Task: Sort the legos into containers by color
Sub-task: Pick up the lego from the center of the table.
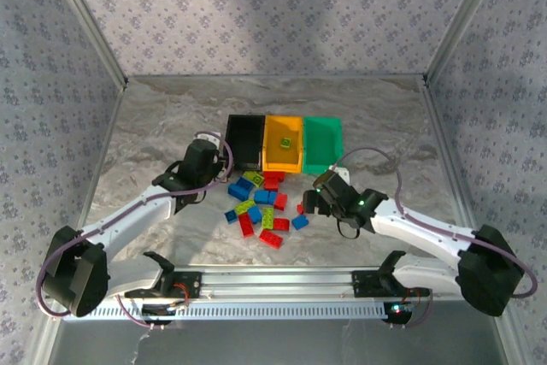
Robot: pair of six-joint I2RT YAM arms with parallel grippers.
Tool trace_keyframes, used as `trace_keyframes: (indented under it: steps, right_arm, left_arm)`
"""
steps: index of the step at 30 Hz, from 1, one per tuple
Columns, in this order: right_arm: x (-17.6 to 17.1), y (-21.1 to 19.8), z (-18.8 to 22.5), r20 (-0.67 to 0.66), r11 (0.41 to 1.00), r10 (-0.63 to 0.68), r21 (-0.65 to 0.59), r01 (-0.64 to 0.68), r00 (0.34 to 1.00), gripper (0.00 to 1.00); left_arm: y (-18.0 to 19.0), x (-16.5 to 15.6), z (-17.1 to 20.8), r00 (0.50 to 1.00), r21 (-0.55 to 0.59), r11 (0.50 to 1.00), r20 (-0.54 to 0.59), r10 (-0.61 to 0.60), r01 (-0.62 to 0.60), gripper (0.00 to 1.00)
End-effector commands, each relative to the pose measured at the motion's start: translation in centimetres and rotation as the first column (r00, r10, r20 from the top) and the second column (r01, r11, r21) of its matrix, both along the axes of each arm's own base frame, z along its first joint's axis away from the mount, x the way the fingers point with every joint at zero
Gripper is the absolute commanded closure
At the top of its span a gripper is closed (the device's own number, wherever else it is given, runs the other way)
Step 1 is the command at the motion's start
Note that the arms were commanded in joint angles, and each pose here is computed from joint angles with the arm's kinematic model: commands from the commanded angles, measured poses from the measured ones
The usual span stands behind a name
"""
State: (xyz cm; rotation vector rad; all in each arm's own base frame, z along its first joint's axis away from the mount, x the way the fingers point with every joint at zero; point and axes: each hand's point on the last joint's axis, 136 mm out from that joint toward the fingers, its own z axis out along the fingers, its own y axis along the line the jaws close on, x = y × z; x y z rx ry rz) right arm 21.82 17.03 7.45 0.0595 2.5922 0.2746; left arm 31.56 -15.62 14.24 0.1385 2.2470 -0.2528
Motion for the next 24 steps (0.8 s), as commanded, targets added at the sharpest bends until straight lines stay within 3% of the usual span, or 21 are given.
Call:
trace_keyframes:
  steps: [1,11,15,19,24]
  right_arm:
    - [0.8,1.8,0.6,-0.028,0.995,-0.061,0.077,0.063,0.998,0.01]
    - [1.2,4.3,-1.4,-0.110,0.998,-0.048,0.043,0.053,0.993,0.23]
    - [1.2,4.6,-2.5,-0.127,0.998,-0.057,0.028,0.061,0.990,0.24]
    - [1.3,5.0,-3.5,-0.143,0.999,-0.051,0.002,0.052,0.988,0.35]
    - [1.7,5.4,-3.9,-0.139,0.999,-0.039,-0.015,0.038,0.989,0.58]
  left_arm:
    - [0.3,0.2,0.9,0.999,-0.007,1.000,0.047,-0.012,0.012,0.55]
    - [1.3,0.0,-0.9,0.996,0.015,1.000,0.089,-0.014,0.013,0.51]
    - [1.6,-0.2,-0.6,0.994,0.034,0.999,0.103,-0.026,0.022,0.51]
    - [1.9,-0.4,-0.4,0.993,0.030,1.000,0.116,-0.013,0.009,0.49]
    - [1.8,-0.3,-0.9,0.994,0.024,1.000,0.110,-0.010,0.008,0.48]
